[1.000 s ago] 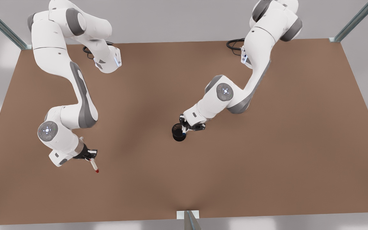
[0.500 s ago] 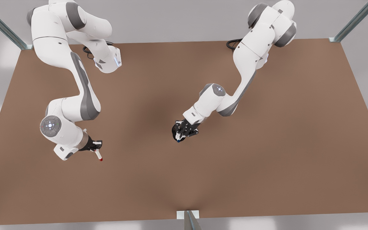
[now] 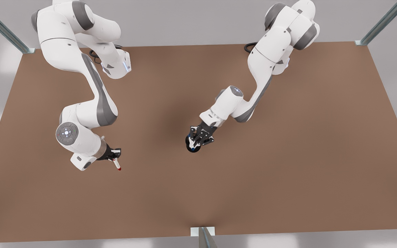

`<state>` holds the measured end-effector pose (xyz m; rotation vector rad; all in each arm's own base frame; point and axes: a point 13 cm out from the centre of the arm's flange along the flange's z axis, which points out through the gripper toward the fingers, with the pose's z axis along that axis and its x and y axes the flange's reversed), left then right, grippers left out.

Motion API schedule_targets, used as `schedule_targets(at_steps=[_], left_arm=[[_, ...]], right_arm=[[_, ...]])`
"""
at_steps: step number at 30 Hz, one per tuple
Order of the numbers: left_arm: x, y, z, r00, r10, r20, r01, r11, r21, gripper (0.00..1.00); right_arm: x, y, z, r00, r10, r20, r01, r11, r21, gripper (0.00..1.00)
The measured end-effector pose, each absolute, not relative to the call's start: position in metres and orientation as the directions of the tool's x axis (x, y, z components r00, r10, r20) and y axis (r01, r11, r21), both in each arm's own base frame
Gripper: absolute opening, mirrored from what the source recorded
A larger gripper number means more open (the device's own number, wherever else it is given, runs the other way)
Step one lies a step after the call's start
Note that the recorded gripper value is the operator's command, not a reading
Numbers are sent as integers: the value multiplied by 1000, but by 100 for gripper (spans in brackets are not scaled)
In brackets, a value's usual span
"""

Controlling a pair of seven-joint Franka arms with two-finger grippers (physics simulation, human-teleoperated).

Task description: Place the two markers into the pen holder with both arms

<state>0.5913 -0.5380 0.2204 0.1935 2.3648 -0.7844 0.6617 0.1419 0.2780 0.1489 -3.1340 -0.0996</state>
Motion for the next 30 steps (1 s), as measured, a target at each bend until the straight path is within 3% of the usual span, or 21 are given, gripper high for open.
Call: schedule_targets(at_steps=[4, 5, 6, 10, 12, 16, 18, 20, 23, 26, 30], left_arm=[[594, -531, 219, -764, -49, -643, 343, 813, -470, 21], [594, -530, 219, -760, -45, -649, 349, 813, -466, 40], [593, -531, 216, -757, -39, -653, 356, 813, -461, 100], [565, -534, 197, -755, 20, -655, 395, 812, -430, 100], [578, -508, 219, -740, 10, -672, 386, 825, -413, 100], [738, -360, 435, -714, -187, -675, 219, 856, -468, 100], [785, -240, 481, -775, -221, -592, 86, 891, -446, 100], [774, -159, 497, -855, -152, -497, 18, 947, -320, 100], [715, -78, 521, -929, -99, -357, -56, 990, -129, 100], [658, -73, 500, -983, -45, -181, -43, 999, -14, 100], [627, -65, 451, -1000, -23, 19, -22, 999, 38, 100]], right_arm=[[661, 142, 277, -996, -87, 1, -87, 994, 64, 22], [661, 142, 277, -996, -86, 1, -86, 994, 64, 22], [661, 142, 277, -996, -85, 2, -84, 994, 64, 22], [662, 142, 276, -997, -80, 2, -80, 995, 64, 22], [661, 145, 277, -997, -82, 1, -81, 994, 67, 22], [664, 184, 301, -991, -127, -40, -130, 987, 92, 22], [664, 214, 320, -984, -160, -72, -168, 980, 110, 22], [658, 250, 340, -976, -195, -100, -207, 969, 135, 22], [648, 287, 361, -969, -219, -118, -237, 958, 163, 22], [631, 327, 375, -961, -244, -126, -265, 946, 185, 22], [607, 382, 393, -953, -268, -143, -293, 935, 199, 22]])
